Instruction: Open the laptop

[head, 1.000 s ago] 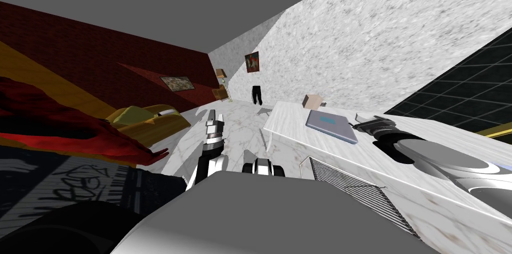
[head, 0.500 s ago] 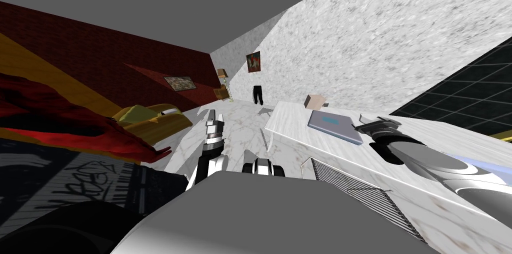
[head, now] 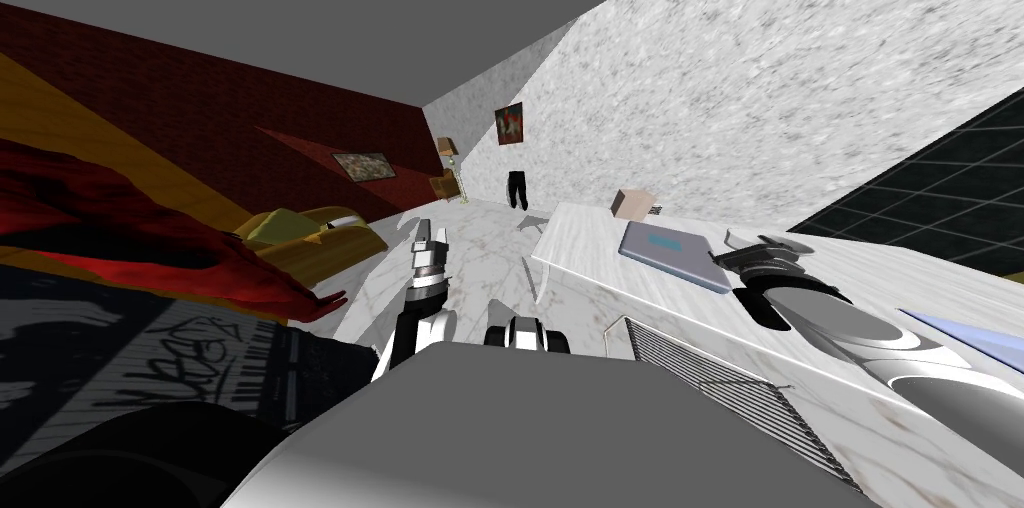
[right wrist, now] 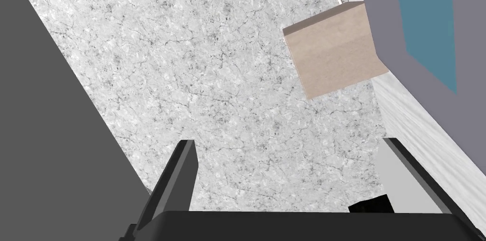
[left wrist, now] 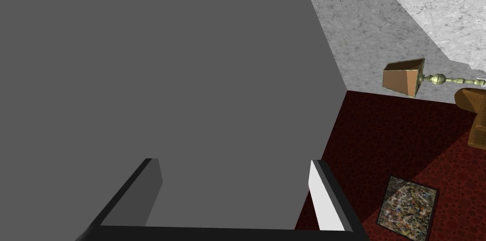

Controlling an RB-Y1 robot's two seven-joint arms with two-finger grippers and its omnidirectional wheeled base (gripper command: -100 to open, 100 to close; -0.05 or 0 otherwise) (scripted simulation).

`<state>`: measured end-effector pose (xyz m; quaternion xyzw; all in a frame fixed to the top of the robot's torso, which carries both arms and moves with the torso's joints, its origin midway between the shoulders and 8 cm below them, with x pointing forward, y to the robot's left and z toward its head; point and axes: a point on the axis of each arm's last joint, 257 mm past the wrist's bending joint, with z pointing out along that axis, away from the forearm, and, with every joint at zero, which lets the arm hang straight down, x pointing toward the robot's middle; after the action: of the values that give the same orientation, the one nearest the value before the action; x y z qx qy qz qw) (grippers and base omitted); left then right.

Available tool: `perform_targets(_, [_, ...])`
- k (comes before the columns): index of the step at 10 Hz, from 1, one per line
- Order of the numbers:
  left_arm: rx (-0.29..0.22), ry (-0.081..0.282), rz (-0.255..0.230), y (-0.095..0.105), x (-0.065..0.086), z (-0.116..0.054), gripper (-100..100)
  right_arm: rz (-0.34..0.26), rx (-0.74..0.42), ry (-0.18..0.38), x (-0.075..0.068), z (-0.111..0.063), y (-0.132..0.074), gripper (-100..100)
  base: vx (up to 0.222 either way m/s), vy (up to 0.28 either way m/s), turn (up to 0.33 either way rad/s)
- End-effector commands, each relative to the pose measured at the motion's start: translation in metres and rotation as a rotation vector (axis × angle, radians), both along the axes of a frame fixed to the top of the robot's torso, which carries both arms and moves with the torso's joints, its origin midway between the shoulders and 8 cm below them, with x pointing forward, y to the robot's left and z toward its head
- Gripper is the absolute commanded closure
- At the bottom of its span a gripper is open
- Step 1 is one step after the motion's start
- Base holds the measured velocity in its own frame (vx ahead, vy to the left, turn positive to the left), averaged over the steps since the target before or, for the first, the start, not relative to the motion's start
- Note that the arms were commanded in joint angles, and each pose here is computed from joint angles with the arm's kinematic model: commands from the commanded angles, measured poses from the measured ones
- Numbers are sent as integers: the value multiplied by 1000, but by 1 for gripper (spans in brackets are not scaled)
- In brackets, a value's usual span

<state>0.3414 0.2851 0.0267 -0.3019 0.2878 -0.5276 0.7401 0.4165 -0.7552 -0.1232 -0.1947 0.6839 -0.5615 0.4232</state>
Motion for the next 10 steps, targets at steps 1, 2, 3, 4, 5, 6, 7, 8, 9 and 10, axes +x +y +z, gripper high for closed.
perform_targets(1, [0,0,0,0,0,0,0,-9,-19,3,-2,0,-1,-100,-1,6,4])
perform_targets(2, [0,0,0,0,0,0,0,-11,-23,3,-2,0,-1,-100,0,0,0])
perform_targets(3, [0,0,0,0,0,0,0,-4,-23,4,-1,16,-9,-100,15,35,-41])
perform_targets(4, [0,0,0,0,0,0,0,-2,-23,4,0,21,-12,-100,19,56,-53])
perform_targets(5, [0,0,0,0,0,0,0,3,-23,4,1,32,-17,-100,19,68,-48])
perform_targets(6, [0,0,0,0,0,0,0,6,-23,4,1,38,-19,-100,27,64,-34])
perform_targets(7, [0,0,0,0,0,0,0,11,-24,3,2,49,-23,-100,25,59,-32])
perform_targets(8, [0,0,0,0,0,0,0,14,-24,3,3,55,-25,-100,20,48,-32])
perform_targets(9, [0,0,0,0,0,0,0,10,-24,3,3,51,-25,-100,9,20,-8])
perform_targets(10, [0,0,0,0,0,0,0,12,-23,3,3,51,-25,0,2,5,2])
